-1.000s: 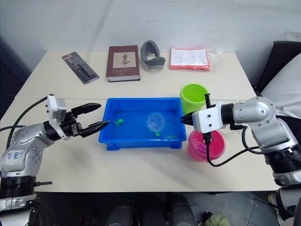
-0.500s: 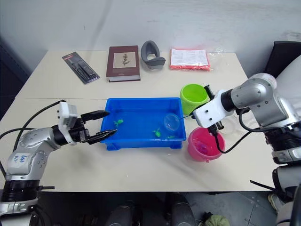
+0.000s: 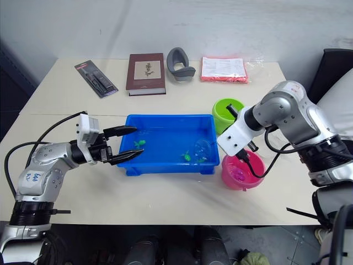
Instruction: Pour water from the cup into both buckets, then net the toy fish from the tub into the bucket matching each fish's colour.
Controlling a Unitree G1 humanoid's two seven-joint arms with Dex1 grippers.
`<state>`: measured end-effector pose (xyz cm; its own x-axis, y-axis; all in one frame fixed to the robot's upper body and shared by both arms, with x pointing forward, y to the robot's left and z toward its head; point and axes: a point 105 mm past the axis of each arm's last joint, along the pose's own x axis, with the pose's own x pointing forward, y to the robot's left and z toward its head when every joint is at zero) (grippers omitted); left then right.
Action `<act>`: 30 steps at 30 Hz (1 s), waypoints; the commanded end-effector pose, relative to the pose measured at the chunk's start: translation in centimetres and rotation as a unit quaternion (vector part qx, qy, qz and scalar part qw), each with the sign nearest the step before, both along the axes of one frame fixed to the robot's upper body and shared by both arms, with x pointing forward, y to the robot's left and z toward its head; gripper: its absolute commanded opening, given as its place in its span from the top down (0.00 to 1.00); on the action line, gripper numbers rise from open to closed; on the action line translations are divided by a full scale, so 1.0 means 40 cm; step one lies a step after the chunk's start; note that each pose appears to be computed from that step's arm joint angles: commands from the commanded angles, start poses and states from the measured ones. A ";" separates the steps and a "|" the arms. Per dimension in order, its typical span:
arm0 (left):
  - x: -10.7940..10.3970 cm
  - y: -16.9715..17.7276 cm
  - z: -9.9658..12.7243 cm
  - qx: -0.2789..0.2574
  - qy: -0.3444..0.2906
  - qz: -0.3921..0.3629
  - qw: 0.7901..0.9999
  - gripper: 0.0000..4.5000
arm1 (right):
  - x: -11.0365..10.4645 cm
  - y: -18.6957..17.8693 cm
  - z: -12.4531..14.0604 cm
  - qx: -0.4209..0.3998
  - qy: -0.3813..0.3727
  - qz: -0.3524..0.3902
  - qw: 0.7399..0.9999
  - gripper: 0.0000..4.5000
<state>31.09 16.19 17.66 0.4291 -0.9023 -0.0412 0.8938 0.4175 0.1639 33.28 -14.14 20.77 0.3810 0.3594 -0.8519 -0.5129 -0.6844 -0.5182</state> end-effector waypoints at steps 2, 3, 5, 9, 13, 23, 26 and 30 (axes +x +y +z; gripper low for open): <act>-0.002 0.002 0.020 -0.004 -0.022 -0.001 1.000 0.01 | -0.012 0.004 0.021 -0.020 0.006 0.005 1.000 1.00; -0.003 0.003 0.020 -0.004 -0.022 0.000 1.000 0.01 | -0.014 0.004 0.022 -0.020 0.011 0.004 1.000 1.00; -0.005 0.005 0.019 -0.006 -0.022 0.003 1.000 0.01 | -0.015 0.004 0.023 -0.018 0.017 -0.001 1.000 1.00; -0.011 0.010 0.015 -0.007 -0.020 0.007 1.000 0.01 | -0.013 0.003 0.022 0.003 0.035 -0.021 0.999 1.00; -0.019 0.013 0.012 -0.006 -0.018 0.011 1.000 0.01 | -0.007 0.013 0.021 0.068 0.073 -0.060 0.993 1.00; -0.024 0.023 0.009 -0.004 -0.015 0.017 1.000 0.01 | 0.010 0.019 0.045 0.144 0.124 -0.135 0.973 1.00; -0.024 0.025 0.008 -0.003 -0.015 0.020 1.000 0.01 | 0.012 0.014 0.051 0.161 0.148 -0.163 0.962 1.00; -0.026 0.028 0.008 -0.002 -0.015 0.022 1.000 0.01 | 0.013 0.007 0.044 0.185 0.183 -0.198 0.945 1.00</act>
<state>30.41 17.13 16.68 0.4682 -0.8824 -0.0468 0.8776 0.4581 0.1410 34.09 -13.75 21.33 0.2646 0.5197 -0.8123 -0.8701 -0.2345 -0.4335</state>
